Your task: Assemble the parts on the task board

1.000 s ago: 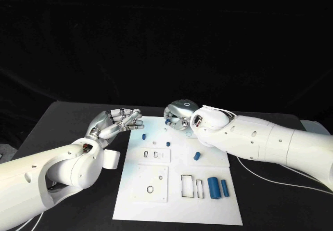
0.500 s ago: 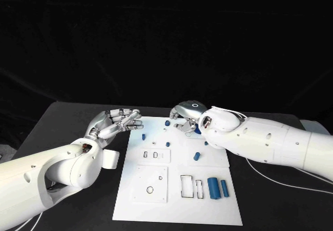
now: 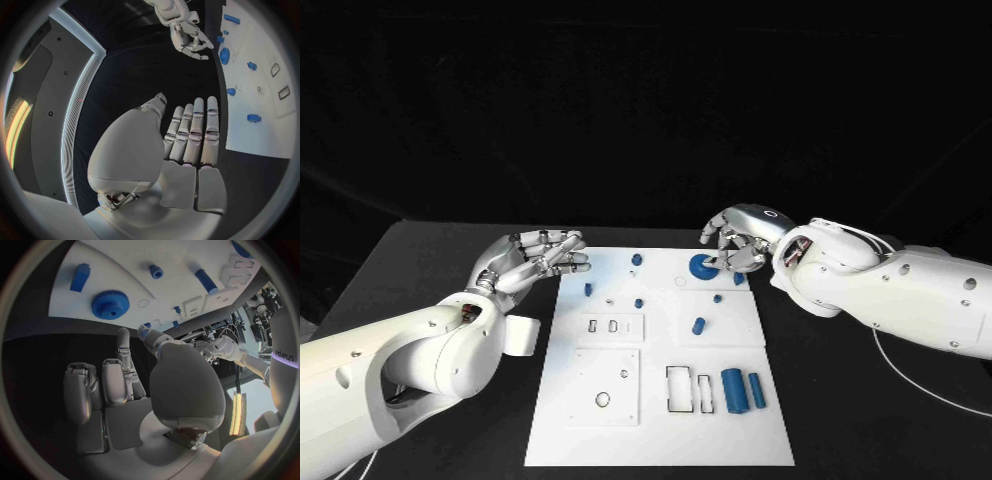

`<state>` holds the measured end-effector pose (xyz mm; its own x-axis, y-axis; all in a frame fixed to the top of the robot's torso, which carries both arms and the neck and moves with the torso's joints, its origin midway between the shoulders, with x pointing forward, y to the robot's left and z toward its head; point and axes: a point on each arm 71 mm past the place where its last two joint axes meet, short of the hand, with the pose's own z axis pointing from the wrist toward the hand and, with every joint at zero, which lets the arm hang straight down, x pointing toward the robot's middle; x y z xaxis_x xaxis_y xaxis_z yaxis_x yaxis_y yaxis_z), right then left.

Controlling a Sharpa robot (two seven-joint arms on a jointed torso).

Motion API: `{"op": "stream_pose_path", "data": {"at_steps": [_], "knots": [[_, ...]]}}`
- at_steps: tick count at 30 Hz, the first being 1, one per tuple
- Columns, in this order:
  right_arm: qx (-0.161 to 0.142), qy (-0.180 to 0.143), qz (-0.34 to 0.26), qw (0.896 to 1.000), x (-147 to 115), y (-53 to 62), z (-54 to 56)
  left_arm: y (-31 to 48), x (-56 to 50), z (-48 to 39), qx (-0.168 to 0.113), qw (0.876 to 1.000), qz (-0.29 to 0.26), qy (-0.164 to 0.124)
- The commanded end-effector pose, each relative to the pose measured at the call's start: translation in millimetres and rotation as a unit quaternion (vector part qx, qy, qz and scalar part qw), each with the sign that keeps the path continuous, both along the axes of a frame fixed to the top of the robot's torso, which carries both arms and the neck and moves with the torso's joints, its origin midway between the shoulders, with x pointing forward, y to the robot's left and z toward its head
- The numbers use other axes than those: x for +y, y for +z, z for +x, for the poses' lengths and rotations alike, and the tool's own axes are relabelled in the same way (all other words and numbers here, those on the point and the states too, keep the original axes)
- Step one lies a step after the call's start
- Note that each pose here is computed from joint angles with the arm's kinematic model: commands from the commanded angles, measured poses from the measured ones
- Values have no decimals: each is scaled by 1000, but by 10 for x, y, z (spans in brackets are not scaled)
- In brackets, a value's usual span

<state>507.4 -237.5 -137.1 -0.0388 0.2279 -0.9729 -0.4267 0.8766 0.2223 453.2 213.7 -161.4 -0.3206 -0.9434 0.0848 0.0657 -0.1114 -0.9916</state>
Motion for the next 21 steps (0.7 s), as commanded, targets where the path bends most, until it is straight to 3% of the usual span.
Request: {"op": "stream_pose_path", "data": {"at_steps": [1,8,21], "knots": [[72,-37,18,997,-104,-73,0,15,-25,-6,-3,1000,-6,-10],[94,-56,9,994,-145,-122,43,13,-37,-5,-2,1000,-7,-13],[95,-59,4,994,6,-195,153,10,-45,-1,-1,1000,-7,-14]]}}
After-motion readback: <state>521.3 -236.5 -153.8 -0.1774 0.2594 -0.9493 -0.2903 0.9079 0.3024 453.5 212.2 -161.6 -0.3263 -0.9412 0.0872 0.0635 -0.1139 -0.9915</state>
